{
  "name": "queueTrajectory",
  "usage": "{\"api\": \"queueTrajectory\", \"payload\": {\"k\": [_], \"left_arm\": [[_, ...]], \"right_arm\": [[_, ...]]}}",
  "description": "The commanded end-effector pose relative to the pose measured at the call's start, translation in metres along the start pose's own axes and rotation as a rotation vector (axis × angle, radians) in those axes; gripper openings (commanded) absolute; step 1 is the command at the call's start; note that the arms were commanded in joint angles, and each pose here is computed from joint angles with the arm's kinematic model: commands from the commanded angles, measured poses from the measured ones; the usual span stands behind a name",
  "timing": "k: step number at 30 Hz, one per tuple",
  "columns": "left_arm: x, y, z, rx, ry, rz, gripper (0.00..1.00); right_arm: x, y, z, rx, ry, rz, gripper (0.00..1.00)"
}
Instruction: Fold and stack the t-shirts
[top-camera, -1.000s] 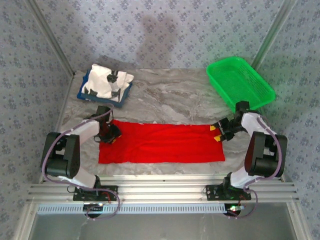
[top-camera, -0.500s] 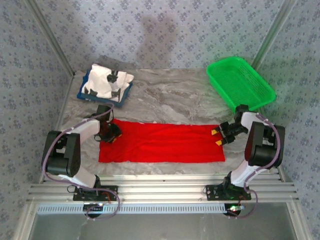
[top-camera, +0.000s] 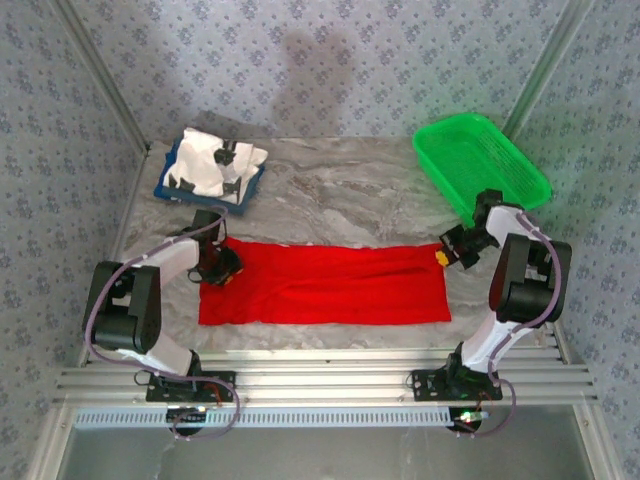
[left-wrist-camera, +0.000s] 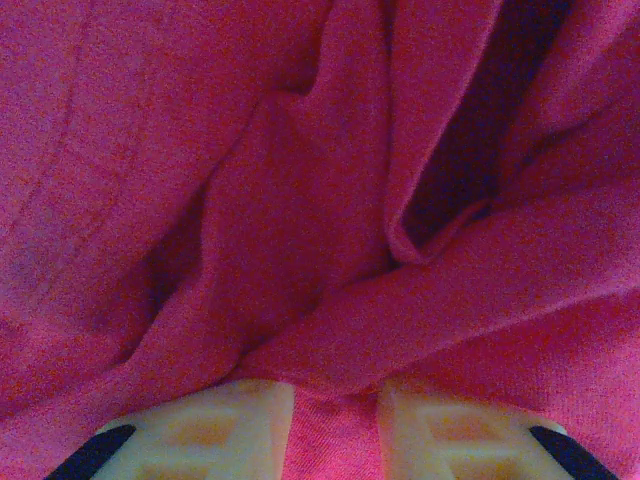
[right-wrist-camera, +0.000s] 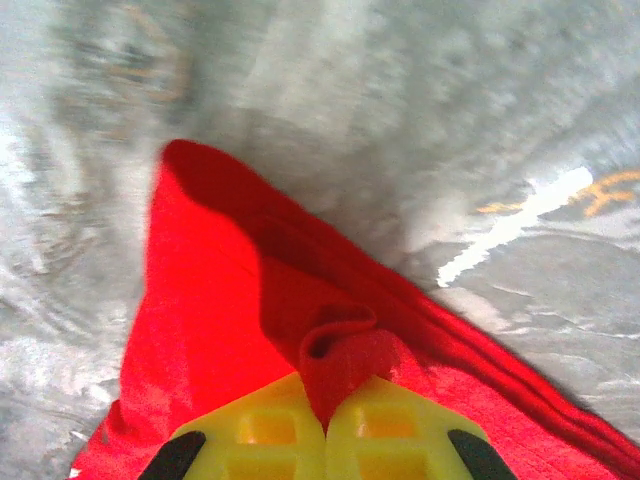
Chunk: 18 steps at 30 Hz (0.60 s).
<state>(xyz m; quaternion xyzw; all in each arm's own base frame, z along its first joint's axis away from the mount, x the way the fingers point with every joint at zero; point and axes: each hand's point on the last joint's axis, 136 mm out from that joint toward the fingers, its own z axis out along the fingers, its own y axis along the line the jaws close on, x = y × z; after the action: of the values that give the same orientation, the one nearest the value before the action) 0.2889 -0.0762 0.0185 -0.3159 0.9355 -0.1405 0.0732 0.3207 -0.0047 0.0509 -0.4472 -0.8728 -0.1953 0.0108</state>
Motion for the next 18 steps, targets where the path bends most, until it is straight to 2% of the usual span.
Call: {"api": "queueTrajectory", "payload": {"k": [1,4,10,15,18], "left_arm": [[0.006,0.021,0.013,-0.075,0.030,-0.006,0.29],[0.005,0.022,0.013,-0.077,0.028,-0.009,0.29],[0.005,0.024,0.014,-0.086,0.037,-0.007,0.29],[0.004,0.027,0.012,-0.090,0.037,-0.013,0.29],[0.004,0.030,0.013,-0.095,0.039,-0.021,0.29]], "right_arm": [[-0.003,0.013,-0.025,-0.011,-0.075,-0.098,0.00],[-0.006,0.027,-0.037,-0.039,-0.124,-0.177,0.00],[0.010,0.028,-0.022,-0.028,-0.103,-0.287,0.00],[0.042,0.012,-0.004,-0.005,-0.021,-0.302,0.00],[0.057,-0.012,0.006,0.044,0.003,-0.295,0.00]]}}
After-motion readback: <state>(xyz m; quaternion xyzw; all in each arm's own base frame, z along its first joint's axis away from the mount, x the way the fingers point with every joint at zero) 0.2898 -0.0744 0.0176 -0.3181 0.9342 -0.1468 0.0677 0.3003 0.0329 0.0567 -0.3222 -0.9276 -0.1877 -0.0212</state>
